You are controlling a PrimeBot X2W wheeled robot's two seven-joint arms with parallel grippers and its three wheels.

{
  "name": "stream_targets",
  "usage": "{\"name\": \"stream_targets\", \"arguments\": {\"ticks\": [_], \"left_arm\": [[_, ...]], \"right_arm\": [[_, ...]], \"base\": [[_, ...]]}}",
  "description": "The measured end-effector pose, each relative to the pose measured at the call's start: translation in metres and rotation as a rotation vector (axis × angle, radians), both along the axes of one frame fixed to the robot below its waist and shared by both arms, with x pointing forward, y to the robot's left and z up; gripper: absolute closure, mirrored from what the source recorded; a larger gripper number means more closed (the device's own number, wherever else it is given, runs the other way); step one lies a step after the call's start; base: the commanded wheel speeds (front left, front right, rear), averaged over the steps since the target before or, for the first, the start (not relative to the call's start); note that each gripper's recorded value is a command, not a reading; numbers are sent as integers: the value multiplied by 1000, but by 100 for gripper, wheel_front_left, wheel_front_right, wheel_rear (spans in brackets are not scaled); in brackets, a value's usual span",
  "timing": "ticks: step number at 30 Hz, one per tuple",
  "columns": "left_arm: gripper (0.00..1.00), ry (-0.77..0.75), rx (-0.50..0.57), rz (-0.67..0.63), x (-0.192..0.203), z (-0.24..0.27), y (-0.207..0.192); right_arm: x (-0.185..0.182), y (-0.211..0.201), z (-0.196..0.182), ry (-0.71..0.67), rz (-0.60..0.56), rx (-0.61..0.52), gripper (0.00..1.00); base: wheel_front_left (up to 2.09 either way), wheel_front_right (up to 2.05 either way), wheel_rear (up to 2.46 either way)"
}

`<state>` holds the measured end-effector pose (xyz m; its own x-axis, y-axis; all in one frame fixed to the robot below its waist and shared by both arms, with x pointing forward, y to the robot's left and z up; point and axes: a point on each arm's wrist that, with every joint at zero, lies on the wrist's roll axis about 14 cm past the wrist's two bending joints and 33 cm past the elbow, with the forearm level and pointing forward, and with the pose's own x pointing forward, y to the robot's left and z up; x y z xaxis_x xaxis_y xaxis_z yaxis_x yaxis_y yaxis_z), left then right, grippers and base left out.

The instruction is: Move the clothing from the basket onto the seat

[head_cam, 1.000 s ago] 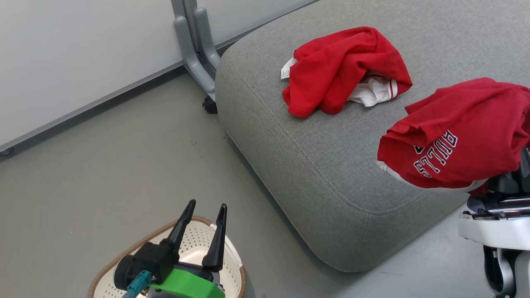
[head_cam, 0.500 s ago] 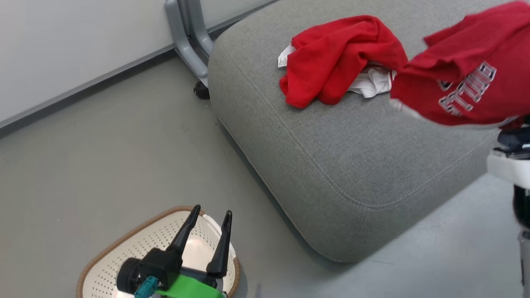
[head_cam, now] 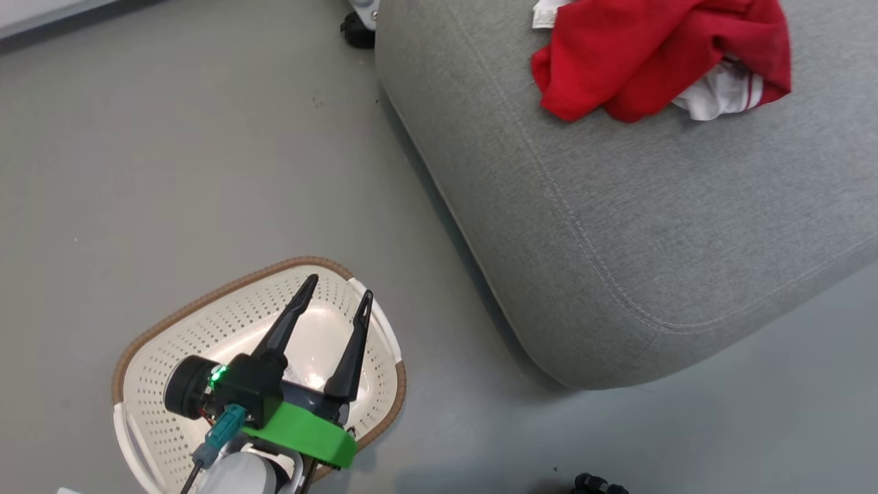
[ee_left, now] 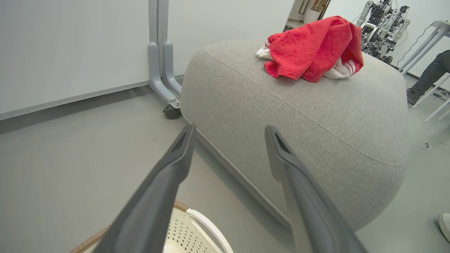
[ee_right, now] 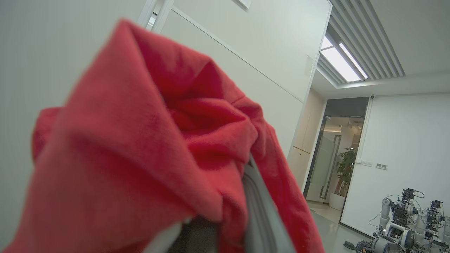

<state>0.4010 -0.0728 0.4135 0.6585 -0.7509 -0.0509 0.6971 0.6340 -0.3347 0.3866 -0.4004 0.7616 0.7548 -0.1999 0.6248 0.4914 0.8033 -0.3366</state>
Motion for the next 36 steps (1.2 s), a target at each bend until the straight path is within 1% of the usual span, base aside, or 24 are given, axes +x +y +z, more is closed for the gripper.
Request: {"name": "stream_targets", "arguments": {"ticks": [3,4,8,10,12,15,18,21,26,28,30,31,32,33,36], "left_arm": [[0,22,7,30,9,-13,10],[0,34,10,47,13,-19,16],[0,64,26,93,18,-33,32],[0,81,40,113,19,-41,41],[0,98,57,129,19,-49,49],[0,119,76,147,19,-60,59],[0,139,83,163,18,-67,64],[0,159,65,204,22,-68,69],[0,179,79,183,13,-75,68],[0,182,79,176,11,-75,66],[0,181,80,179,12,-75,67],[0,177,81,186,14,-75,69],[0,174,82,193,15,-74,71],[0,172,82,197,16,-74,72],[0,162,77,194,17,-69,70]], "right_arm": [[32,-15,-19,49,-24,31,100],[50,-23,-41,97,-33,72,100],[84,-33,-113,278,-52,151,100],[94,-38,-150,355,-65,214,100],[103,-37,-198,460,-67,287,100],[115,-25,-246,584,-44,331,100],[120,-26,-271,630,-50,384,100],[119,-27,-295,688,-65,420,100],[111,-22,-337,795,-85,496,100],[109,-19,-348,845,-81,486,100],[110,-19,-350,851,-81,493,100],[112,-21,-346,836,-82,505,96],[114,-22,-342,822,-78,510,23],[116,-21,-341,816,-74,515,0],[113,-16,-342,812,-61,551,0]], "base": [[0,0,0],[0,0,0],[0,0,0],[0,0,0],[0,0,0],[0,0,0],[0,0,0],[0,0,0],[0,0,0],[0,0,0],[0,0,0],[0,0,0],[0,0,0],[0,0,0],[0,0,0]]}}
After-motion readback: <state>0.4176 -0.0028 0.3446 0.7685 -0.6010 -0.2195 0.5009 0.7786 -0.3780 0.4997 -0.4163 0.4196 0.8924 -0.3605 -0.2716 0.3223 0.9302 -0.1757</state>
